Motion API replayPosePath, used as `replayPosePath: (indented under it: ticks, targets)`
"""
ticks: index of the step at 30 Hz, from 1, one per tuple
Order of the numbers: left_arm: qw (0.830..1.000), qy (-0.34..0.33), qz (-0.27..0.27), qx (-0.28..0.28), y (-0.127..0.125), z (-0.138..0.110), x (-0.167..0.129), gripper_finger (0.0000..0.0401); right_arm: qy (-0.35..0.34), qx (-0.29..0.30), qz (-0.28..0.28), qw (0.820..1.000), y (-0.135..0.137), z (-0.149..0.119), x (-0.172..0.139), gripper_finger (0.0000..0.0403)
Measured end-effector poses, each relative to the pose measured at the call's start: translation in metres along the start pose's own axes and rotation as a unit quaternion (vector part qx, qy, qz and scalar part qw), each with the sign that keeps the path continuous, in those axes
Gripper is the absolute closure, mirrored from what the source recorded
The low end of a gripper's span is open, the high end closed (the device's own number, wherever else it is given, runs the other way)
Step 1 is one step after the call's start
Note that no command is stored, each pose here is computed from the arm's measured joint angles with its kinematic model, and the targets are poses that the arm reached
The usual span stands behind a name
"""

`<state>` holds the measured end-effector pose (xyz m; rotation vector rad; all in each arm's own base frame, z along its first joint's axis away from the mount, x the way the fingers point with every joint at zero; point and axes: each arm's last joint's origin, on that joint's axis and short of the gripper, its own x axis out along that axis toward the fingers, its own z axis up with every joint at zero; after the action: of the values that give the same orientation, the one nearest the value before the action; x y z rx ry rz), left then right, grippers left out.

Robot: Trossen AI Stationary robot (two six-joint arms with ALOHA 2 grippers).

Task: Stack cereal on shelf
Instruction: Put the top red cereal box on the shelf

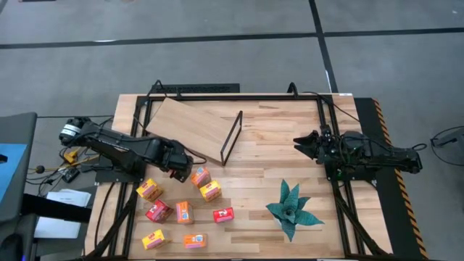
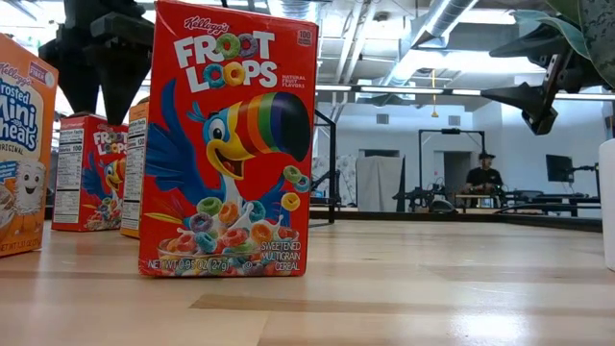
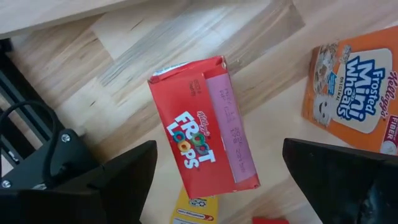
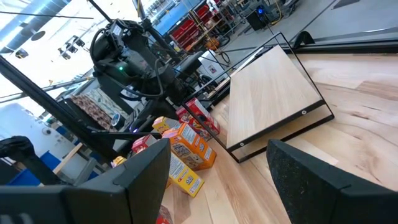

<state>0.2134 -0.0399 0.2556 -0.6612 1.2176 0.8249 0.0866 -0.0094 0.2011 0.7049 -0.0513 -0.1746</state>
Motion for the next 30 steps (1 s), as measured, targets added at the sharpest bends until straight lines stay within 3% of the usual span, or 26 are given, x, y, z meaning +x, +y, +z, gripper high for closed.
replayPosePath:
  ticks: [11, 30]
  targets:
    - [1.0, 0.006, 0.009, 0.005, 0.003, 0.0, 0.005, 0.0146, 0.002, 0.0, -0.002, 1.0, 0.0, 0.0, 0.0, 0.0111]
    - [1.0, 0.013, -0.013, -0.018, 0.0, -0.001, 0.012, 0.0153, 0.002, 0.003, -0.003, 1.0, -0.001, -0.001, 0.0, 0.0111]
